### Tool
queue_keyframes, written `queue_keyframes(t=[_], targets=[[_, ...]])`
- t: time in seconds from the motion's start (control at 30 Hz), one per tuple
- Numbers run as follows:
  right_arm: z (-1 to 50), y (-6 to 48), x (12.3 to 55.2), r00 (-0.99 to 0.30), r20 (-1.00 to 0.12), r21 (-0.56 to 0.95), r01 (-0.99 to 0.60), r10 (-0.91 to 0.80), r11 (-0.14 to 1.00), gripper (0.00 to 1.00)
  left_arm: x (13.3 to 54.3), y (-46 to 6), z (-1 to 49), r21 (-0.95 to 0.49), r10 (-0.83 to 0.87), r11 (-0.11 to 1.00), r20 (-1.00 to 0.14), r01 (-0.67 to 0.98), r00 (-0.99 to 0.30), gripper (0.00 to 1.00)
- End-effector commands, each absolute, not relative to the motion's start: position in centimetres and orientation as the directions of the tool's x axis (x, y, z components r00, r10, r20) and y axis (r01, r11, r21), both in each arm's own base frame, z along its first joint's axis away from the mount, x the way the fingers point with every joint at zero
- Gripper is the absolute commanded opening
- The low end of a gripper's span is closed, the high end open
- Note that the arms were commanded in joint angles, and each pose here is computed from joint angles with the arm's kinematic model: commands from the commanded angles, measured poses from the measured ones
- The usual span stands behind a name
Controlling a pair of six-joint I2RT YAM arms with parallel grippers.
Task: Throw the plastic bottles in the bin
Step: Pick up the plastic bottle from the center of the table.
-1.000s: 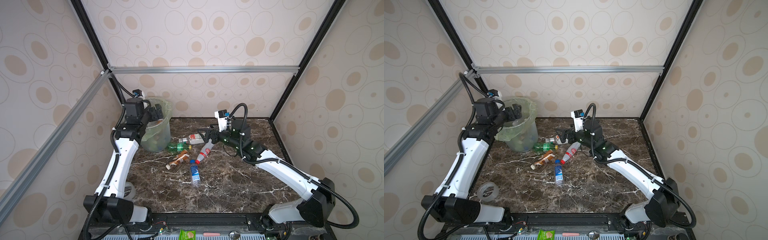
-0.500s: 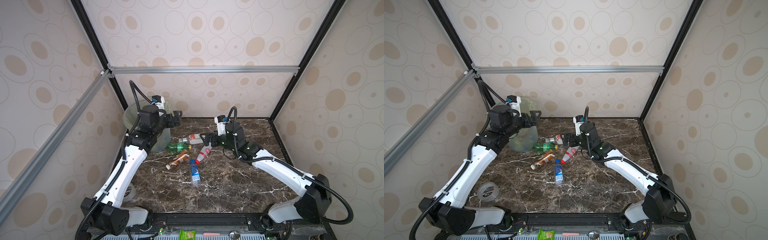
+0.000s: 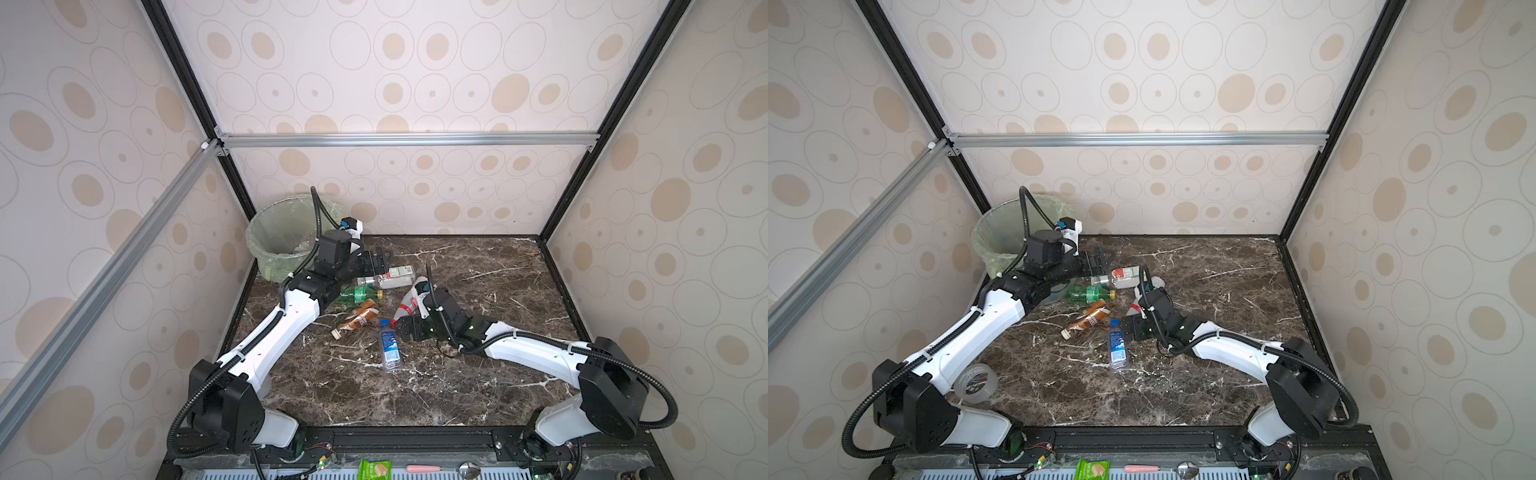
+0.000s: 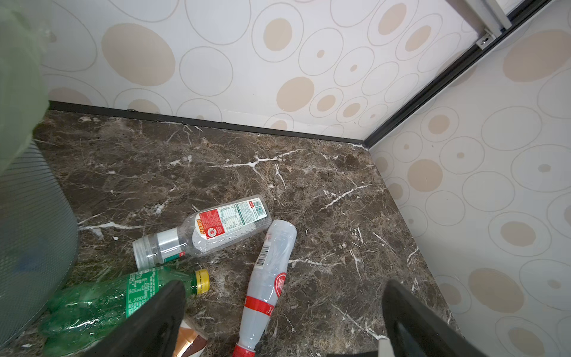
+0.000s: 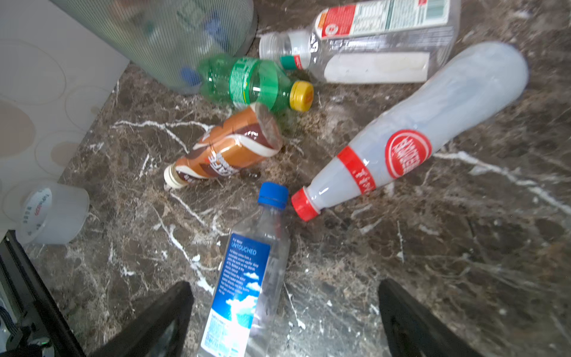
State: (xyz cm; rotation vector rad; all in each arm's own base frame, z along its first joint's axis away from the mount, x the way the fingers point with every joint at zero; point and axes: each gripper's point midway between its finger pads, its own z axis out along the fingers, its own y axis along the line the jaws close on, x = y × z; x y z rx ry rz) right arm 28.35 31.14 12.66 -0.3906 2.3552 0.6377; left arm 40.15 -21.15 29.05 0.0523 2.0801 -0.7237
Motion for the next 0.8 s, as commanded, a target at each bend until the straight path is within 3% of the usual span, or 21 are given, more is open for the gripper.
queue_keyframes(t=[0.0,0.3,0.77], targets=[[10.8,31.5,27.6,-0.757,-0.648,0.339,-0.391,-0.089,0.856,0.95,40.3,-21.9,29.3,-0.5,-0.248,0.808,-0.769,0.313,-0.589,0.99],[7.4,34.4,24.9,-0.784,-0.601,0.317,-0.414,-0.157,0.853,0.89,40.3,-22.0,28.6,-0.502,-0.246,0.808,-0.764,0.308,-0.597,0.99],[4.8,35.5,24.8,-0.811,-0.55,0.266,-0.396,-0.199,0.879,0.76,40.4,-21.9,28.0,-0.487,-0.232,0.82,-0.764,0.302,-0.602,0.99]])
